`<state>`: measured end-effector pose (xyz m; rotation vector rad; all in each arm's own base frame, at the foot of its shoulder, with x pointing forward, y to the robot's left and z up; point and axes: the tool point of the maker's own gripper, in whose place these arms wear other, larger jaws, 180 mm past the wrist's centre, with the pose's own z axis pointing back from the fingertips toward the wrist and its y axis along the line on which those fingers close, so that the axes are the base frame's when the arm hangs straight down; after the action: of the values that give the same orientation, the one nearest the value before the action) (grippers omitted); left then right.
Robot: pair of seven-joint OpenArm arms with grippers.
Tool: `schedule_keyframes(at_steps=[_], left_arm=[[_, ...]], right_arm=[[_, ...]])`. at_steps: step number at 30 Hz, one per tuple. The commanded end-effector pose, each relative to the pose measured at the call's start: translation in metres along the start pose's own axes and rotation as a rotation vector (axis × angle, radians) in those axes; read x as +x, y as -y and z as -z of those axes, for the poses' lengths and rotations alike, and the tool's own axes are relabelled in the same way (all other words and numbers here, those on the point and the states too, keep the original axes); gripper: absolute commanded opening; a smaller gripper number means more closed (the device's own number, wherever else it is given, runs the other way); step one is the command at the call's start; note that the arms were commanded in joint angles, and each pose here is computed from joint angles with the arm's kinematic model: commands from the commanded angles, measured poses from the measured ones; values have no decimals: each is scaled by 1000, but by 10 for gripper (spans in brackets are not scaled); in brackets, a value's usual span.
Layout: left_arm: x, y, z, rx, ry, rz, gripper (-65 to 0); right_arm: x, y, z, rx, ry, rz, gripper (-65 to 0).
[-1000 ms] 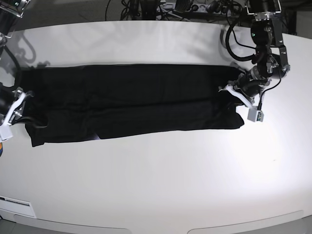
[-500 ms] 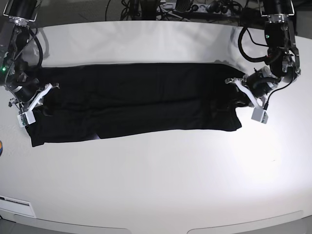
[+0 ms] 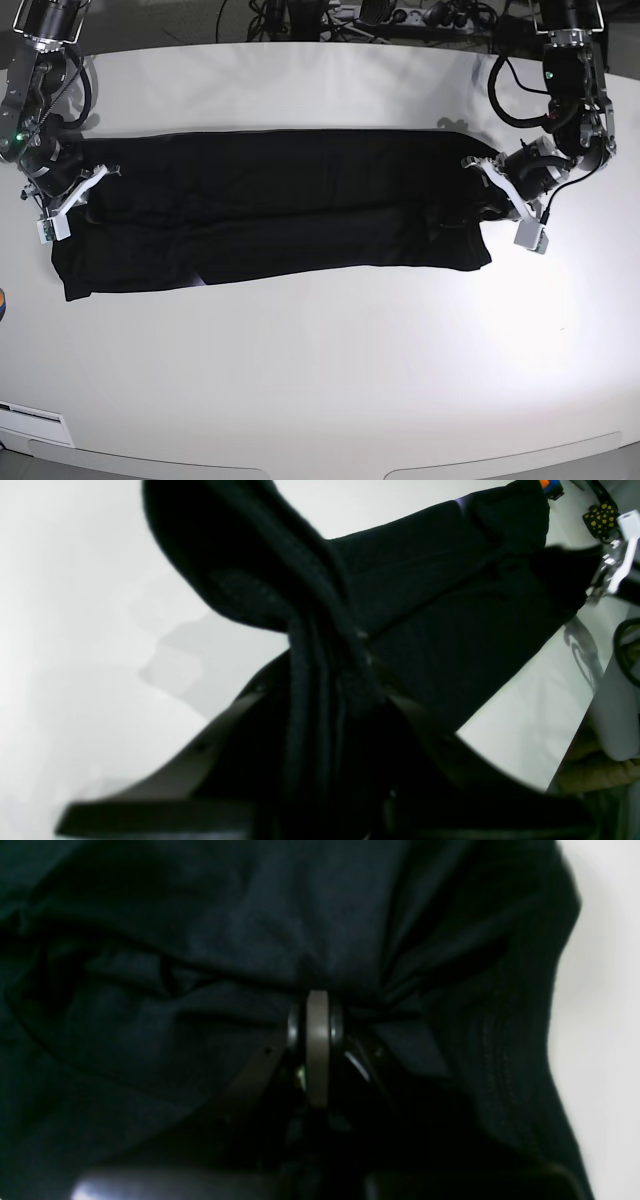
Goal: Fold the T-shirt properly
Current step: 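Fold the strip end with the left gripper toward the right gripper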
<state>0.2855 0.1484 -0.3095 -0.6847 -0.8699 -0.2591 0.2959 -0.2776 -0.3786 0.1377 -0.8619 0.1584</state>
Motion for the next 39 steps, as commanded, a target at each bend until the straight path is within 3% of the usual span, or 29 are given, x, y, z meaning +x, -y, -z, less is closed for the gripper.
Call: schedule_keyframes(at_steps=[1,9,17,20,28,39], left_arm=[[19,6,-4,-30,60,19,-650],[43,43,-8,-230,197,0,-650],[51,75,20,-316,318,-96,-650],[48,87,34,-322,337,-128,-650],[30,123,76,-330,275,-63,-650],[32,153,101,-338,311,-42,-650]], right_arm=[[13,8,-2,-12,29,-13,-650],[1,11,-2,-26,-22,5,-650],[-6,6,-1,-14,-45,13,-650],[-12,6,-2,-15,-57,17,-650],[-12,0,-2,18,-58,37,-650],[-16,-2,-3,29,-78,33,-650]])
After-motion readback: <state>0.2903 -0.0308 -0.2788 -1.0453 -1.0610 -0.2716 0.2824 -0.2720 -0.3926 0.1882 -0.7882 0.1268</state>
